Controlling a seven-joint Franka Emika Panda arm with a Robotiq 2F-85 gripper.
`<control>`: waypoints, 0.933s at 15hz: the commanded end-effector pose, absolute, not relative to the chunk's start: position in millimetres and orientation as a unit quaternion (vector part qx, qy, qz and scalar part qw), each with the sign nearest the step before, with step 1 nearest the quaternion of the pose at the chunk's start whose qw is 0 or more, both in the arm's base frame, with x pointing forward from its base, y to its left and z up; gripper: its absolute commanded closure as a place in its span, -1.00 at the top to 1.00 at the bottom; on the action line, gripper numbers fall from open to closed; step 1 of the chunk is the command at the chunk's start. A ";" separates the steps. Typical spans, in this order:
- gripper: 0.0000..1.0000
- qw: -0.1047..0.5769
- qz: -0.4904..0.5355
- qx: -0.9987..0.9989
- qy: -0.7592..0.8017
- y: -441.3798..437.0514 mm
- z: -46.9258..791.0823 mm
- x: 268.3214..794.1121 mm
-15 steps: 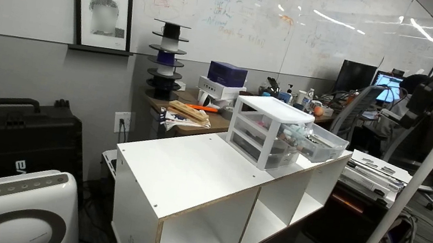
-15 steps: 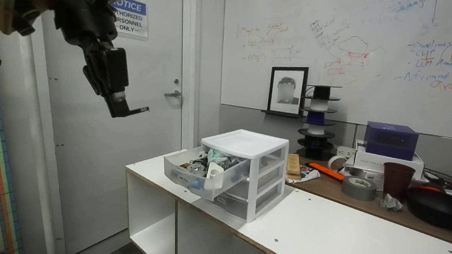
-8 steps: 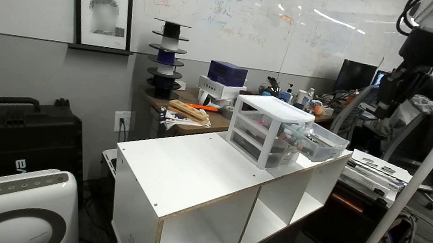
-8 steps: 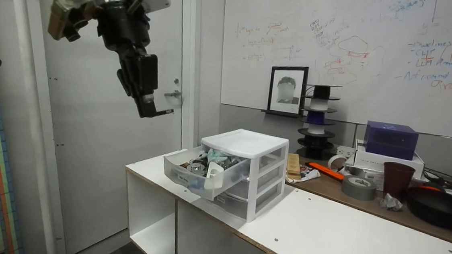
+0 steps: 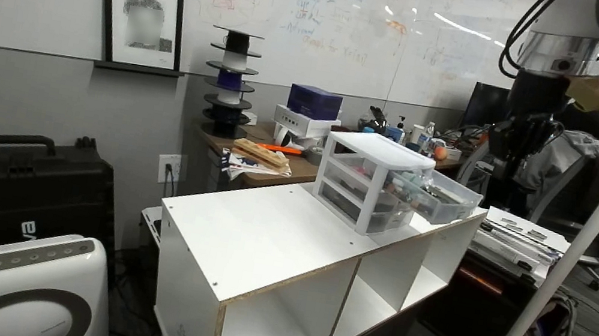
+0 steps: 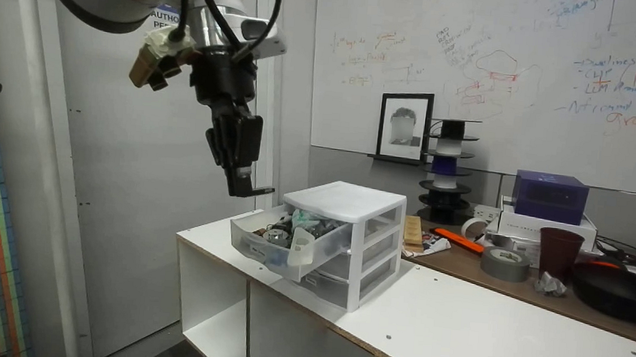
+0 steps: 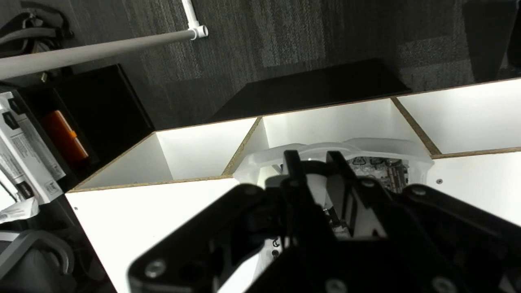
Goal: Put the white object in the drawer and close the drawer
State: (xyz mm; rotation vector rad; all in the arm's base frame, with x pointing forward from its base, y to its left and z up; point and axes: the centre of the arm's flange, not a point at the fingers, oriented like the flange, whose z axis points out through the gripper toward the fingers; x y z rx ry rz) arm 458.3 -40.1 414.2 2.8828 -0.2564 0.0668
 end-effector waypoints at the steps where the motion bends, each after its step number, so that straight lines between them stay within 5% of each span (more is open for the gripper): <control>1: -0.81 0.131 0.004 0.985 -0.114 -63.7 410.1 491.6; 14: -0.82 0.140 -0.015 0.984 -0.112 -56.5 371.4 555.1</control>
